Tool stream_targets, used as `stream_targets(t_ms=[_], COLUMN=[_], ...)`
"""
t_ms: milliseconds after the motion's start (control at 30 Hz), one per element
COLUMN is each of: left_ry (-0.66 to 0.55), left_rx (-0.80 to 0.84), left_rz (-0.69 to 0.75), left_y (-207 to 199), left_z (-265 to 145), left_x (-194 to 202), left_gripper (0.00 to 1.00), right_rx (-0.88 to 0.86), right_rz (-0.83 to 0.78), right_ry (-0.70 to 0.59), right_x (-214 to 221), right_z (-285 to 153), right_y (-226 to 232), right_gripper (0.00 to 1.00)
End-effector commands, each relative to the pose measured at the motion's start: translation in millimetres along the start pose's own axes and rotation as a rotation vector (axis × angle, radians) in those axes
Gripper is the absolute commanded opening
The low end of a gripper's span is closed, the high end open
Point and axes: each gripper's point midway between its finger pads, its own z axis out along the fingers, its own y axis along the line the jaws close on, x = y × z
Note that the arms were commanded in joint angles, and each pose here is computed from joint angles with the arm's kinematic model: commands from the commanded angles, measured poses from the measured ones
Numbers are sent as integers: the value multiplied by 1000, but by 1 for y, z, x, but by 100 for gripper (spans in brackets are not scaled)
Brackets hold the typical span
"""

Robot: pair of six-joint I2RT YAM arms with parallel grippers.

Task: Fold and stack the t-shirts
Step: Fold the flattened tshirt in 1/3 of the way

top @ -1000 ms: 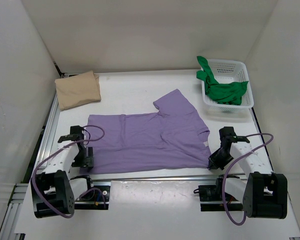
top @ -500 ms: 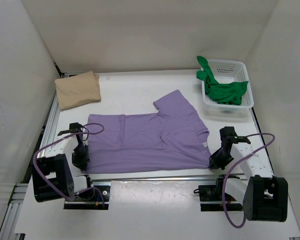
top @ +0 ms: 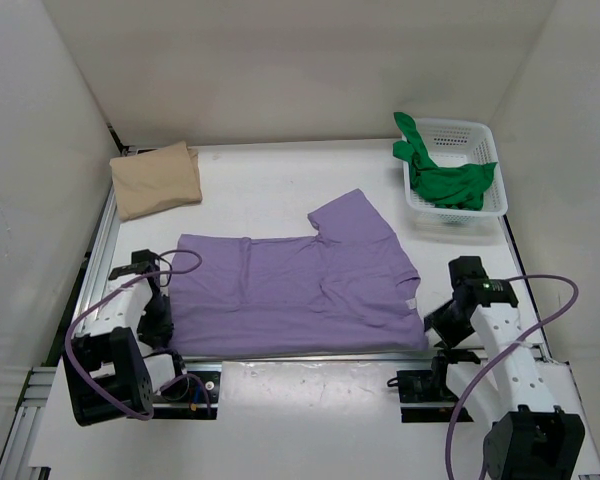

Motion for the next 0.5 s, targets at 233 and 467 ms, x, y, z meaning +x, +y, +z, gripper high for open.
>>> stream_targets(t_ms=[233,467], left_ry=[-47,-342], left_rx=[-143,-6], left_rz=[-70,-140], left_y=[36,34], left_z=[-21,-90], left_x=[-19,-132], left_gripper=[82,82], right_rx=[-5,-286], right_rz=[-89,-503], right_ry=[-122,-219], right_x=[-34,-78], right_z=[-33,-113], right_y=[16,156], right_gripper=[67,70])
